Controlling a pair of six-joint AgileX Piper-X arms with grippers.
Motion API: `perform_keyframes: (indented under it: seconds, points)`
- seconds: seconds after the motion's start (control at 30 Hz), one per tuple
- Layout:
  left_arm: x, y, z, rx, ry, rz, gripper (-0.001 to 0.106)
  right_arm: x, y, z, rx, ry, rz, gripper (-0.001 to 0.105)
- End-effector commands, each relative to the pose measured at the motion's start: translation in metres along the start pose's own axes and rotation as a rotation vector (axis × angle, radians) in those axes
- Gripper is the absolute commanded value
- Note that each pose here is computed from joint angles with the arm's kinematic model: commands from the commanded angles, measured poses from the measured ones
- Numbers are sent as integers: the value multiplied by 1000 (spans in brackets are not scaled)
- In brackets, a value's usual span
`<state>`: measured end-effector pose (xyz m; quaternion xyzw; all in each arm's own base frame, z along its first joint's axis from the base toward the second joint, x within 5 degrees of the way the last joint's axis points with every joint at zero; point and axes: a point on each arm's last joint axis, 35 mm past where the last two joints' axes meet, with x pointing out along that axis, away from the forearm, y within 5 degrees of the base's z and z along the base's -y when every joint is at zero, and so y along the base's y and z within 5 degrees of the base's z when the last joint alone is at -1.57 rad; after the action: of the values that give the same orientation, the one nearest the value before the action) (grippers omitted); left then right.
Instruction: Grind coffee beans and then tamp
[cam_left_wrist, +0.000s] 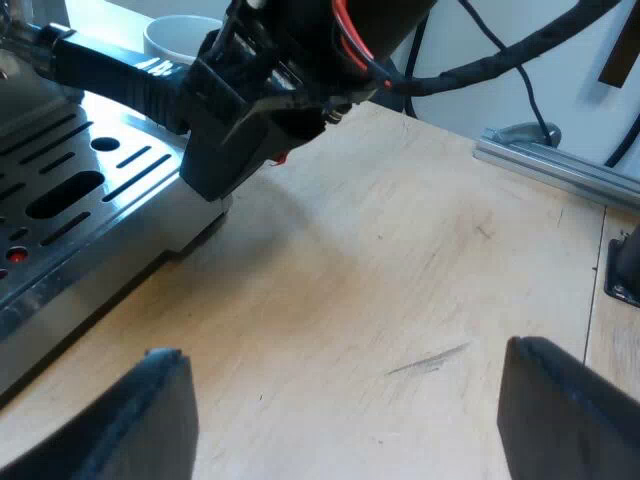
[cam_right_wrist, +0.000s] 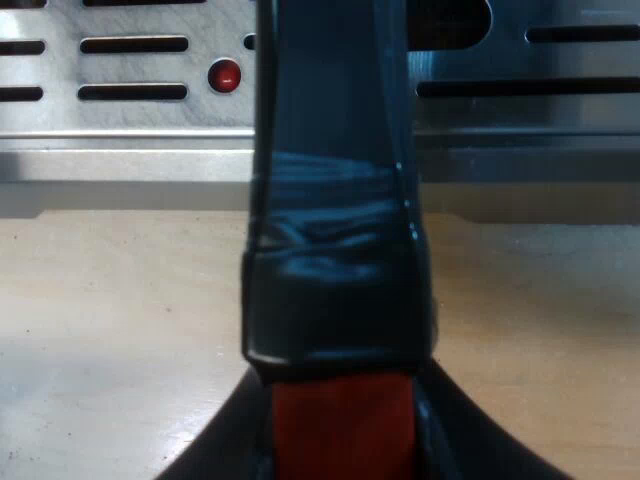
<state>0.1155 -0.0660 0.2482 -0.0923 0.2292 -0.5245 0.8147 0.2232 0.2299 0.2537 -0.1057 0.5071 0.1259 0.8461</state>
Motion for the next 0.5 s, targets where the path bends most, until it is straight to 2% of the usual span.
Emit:
perform_keyframes:
  seconds: [0.03, 0.17, 0.33, 0.5]
  points:
    - [0, -1, 1, 5, -7, -15, 65, -6, -1, -1, 7, -15, 17, 0]
    - [0, -1, 1, 5, -7, -15, 65, -6, 4, -8, -20, -7, 11, 0]
    - [0, -1, 1, 5, -7, -15, 65, -9, 18, -16, -73, -56, -53, 0]
    - [0, -1, 1, 5, -7, -15, 65, -11, 22, -18, -65, -60, -50, 0]
